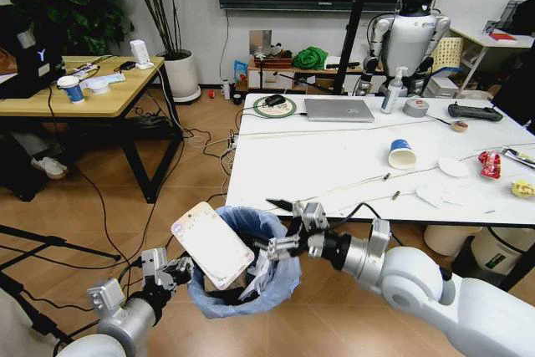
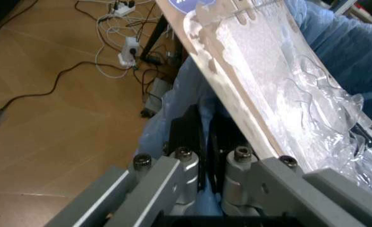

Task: Pick up the trash bin and place the trash from the table into it.

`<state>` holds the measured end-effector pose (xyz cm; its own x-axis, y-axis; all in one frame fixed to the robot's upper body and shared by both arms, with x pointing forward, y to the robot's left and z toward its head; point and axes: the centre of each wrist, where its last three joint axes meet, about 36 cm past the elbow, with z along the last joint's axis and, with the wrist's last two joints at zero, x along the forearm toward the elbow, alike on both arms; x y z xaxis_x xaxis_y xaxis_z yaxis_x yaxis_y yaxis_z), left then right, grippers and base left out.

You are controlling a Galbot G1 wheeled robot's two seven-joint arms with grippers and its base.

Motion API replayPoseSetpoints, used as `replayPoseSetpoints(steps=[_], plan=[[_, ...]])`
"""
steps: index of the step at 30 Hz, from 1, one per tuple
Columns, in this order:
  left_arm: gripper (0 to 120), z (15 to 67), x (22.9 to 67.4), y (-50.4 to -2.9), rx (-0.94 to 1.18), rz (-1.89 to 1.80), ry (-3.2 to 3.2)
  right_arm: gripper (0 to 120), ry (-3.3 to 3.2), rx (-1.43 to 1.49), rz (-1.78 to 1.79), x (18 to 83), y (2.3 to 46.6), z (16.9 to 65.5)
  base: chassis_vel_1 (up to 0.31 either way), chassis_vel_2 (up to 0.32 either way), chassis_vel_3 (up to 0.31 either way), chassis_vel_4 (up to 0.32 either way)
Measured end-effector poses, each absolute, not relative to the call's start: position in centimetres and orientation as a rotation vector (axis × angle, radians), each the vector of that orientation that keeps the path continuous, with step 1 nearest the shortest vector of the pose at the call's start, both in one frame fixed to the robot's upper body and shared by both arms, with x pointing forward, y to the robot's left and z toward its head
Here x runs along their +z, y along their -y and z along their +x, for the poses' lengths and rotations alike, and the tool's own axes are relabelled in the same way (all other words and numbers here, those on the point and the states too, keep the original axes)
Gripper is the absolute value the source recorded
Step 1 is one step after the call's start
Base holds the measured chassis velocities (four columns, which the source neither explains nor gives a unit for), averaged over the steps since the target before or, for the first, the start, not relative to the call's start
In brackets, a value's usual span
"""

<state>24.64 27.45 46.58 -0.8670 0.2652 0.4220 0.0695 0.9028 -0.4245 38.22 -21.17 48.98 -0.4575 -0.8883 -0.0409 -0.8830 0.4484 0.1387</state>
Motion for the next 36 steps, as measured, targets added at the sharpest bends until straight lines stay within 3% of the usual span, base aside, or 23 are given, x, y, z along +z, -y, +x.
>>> replayPoseSetpoints(steps=[8, 24, 36], plan=[[0, 24.1, 47.1, -28.6, 0.480, -0.205, 2.583, 100, 2.740, -0.305, 1.551, 49.1, 21.2, 39.5, 0.000, 0.000, 0.000, 0.000], [0, 23.0, 47.1, -28.9, 0.395, -0.180, 2.514, 100, 2.808, -0.278, 1.423, 47.9, 23.9, 36.8, 0.000, 0.000, 0.000, 0.000], [0, 23.1, 47.2, -27.9, 0.490, -0.161, 2.529, 100, 2.880, -0.251, 1.165, 46.5, 27.1, 35.6, 0.000, 0.000, 0.000, 0.000]])
